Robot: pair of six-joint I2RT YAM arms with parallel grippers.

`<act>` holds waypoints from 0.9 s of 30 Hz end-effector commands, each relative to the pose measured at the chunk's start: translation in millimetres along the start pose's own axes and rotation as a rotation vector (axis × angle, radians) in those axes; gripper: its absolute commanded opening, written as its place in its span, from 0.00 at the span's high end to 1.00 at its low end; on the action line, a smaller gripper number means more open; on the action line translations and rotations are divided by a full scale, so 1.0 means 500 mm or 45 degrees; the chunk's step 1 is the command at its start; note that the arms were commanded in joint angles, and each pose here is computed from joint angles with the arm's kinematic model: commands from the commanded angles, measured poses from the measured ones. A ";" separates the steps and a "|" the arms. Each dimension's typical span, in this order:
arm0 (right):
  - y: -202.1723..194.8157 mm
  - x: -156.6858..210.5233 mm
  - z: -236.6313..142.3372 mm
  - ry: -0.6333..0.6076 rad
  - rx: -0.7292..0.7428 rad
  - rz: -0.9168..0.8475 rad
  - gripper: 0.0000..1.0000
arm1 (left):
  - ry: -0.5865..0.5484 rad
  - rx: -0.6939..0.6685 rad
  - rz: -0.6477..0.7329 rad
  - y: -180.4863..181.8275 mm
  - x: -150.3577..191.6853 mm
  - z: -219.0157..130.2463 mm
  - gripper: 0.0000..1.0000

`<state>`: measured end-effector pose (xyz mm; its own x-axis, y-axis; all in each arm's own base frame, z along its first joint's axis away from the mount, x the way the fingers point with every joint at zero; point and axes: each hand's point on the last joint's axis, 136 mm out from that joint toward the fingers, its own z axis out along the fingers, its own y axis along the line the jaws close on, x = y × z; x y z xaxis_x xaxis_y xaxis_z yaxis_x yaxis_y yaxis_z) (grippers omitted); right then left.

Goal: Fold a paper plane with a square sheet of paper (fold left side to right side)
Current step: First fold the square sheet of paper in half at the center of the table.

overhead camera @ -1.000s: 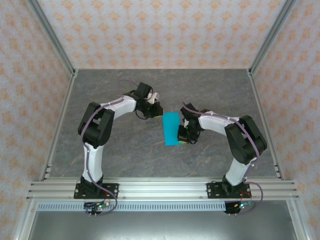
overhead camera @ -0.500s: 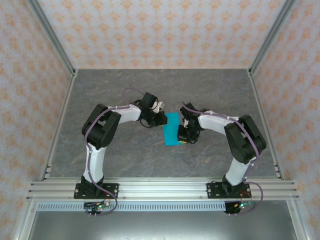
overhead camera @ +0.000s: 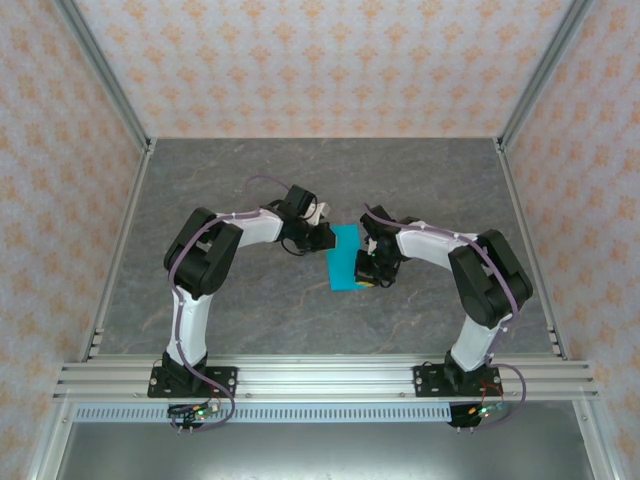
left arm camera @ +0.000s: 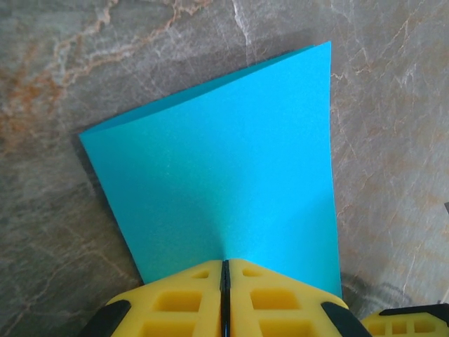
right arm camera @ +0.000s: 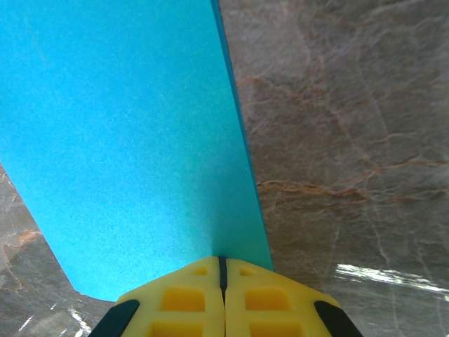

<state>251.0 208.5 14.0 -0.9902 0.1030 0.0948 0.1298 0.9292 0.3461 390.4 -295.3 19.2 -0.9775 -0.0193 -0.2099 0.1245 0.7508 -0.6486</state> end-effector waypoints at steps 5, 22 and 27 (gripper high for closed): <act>-0.137 0.053 0.045 0.117 0.351 0.072 0.93 | -0.150 -0.184 -0.022 0.098 -0.093 -0.003 0.91; -0.112 0.048 0.048 0.098 0.257 0.064 0.92 | -0.207 -0.198 -0.078 0.140 -0.183 -0.028 0.91; -0.021 0.003 0.016 -0.020 0.012 0.008 0.87 | -0.268 -0.177 -0.044 0.104 -0.189 -0.086 0.90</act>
<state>252.6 212.9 16.8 -0.9917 0.0997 0.0812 0.1233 0.9163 0.3811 480.6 -251.0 22.8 -0.9416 -0.1548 -0.2991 0.0664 0.7852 -0.6156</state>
